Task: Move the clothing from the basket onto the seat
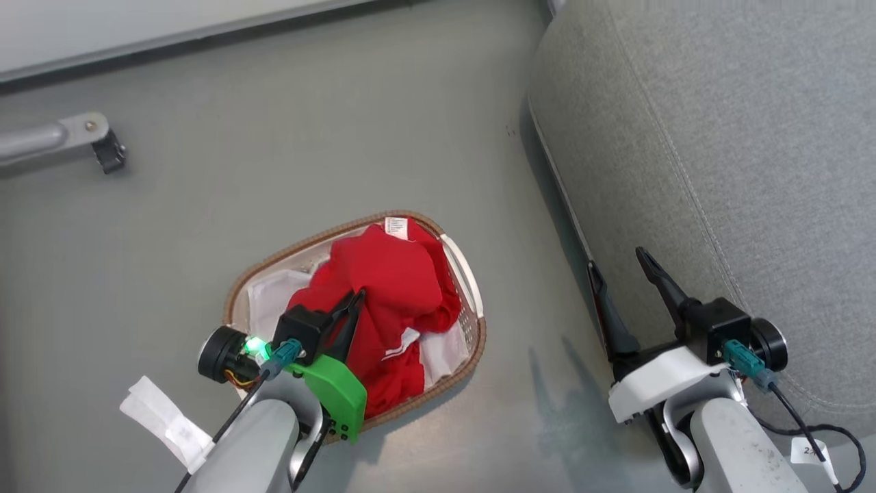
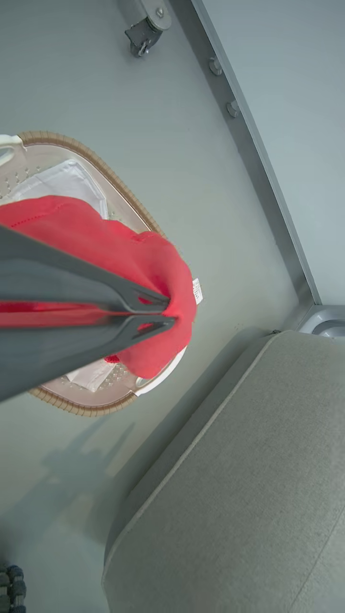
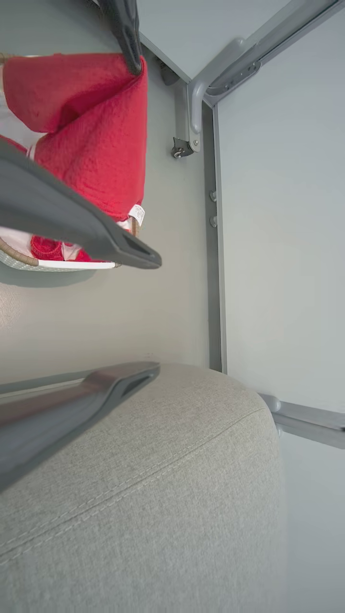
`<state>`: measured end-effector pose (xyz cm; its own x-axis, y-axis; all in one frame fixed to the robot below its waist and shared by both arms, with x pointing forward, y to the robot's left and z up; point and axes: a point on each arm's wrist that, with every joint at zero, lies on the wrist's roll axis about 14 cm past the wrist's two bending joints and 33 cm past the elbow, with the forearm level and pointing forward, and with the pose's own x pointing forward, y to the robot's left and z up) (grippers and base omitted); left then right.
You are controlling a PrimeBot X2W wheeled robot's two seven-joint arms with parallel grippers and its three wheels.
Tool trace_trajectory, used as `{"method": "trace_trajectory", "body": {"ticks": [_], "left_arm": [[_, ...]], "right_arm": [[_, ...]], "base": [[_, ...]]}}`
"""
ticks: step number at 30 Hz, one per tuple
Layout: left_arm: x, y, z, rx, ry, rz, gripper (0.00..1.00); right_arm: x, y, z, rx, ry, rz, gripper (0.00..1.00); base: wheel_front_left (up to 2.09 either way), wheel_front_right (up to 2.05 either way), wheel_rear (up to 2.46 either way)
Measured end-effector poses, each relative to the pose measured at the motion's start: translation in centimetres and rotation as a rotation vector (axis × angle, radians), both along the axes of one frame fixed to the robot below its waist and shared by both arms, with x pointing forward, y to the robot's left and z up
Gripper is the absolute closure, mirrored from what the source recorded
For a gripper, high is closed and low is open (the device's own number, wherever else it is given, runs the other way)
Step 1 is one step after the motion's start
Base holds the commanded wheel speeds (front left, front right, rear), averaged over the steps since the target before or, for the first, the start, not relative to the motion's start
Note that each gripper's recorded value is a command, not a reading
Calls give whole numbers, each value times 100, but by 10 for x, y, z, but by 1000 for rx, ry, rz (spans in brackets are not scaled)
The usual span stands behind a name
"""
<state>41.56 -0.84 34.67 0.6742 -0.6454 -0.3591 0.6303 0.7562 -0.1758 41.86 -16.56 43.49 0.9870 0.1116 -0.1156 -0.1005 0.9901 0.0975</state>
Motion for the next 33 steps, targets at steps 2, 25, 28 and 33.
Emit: {"method": "trace_trajectory", "body": {"ticks": [2,25,28,33], "left_arm": [[0,0,18,-27,-36,20,100],[-1,0,235,-362,-525,134,100],[-4,-3,242,-381,-537,124,100],[-9,-8,247,-400,-542,109,100]], "right_arm": [[-6,1,6,3,-12,1,0],[-52,32,50,37,-125,78,0],[-53,41,51,37,-129,106,0],[-47,80,82,65,-217,225,0]], "base": [[0,0,0],[0,0,0],[0,0,0],[0,0,0]]}}
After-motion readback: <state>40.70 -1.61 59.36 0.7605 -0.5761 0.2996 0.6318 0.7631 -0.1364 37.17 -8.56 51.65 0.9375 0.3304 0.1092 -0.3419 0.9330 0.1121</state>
